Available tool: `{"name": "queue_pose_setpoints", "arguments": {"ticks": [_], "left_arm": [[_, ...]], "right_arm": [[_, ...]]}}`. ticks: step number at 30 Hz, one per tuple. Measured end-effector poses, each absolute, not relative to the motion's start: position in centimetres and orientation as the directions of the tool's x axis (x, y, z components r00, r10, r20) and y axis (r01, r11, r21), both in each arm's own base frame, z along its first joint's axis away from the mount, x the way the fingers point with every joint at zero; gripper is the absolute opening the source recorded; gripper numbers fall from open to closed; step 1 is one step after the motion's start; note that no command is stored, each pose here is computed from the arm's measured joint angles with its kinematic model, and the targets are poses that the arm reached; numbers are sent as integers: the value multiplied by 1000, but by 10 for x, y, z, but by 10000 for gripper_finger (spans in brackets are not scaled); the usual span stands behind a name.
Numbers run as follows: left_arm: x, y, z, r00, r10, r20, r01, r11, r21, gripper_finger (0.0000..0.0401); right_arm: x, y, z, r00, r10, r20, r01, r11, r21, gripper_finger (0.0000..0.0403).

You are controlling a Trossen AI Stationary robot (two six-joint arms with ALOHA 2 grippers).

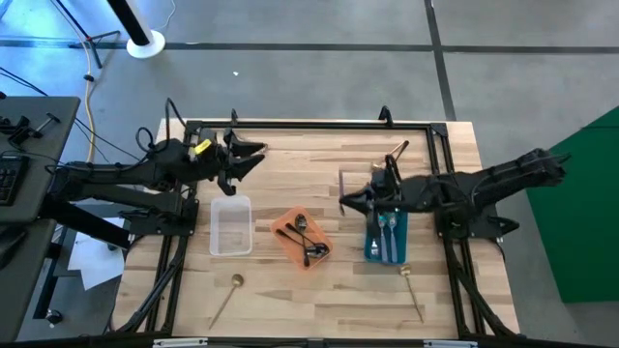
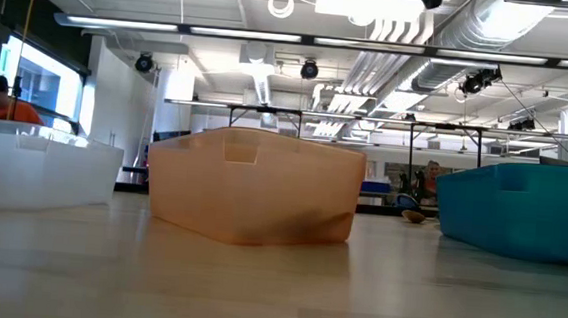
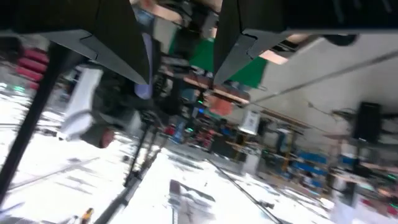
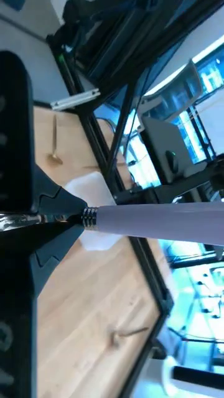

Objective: Sort silverware by color (type)
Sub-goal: Put the purple spoon into the blue bin

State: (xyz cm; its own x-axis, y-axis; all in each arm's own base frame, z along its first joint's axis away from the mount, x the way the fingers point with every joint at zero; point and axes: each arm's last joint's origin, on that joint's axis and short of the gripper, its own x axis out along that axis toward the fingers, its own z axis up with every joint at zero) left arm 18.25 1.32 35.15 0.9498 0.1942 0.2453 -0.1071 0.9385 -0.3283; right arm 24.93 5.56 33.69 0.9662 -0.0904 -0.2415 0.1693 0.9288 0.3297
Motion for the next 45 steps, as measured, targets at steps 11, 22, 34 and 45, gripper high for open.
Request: {"name": "queue_pose_setpoints", "arguments": {"ticks": [11,22,34,45], "left_arm": [[214,-12,361,981,64,186,-39,990,-134,165],[215,-12,362,982,66,179,-47,993,-105,164],[213,-7,352,989,135,63,-130,988,-86,12],[213,0,349,994,106,35,-103,991,-81,0]], "right_arm": [[257,25,346,986,-63,-155,84,988,131,0],[258,20,348,988,-78,-133,90,992,88,0],[258,20,348,988,-78,-136,91,992,86,0],[258,20,348,987,-79,-136,91,992,86,0]]}}
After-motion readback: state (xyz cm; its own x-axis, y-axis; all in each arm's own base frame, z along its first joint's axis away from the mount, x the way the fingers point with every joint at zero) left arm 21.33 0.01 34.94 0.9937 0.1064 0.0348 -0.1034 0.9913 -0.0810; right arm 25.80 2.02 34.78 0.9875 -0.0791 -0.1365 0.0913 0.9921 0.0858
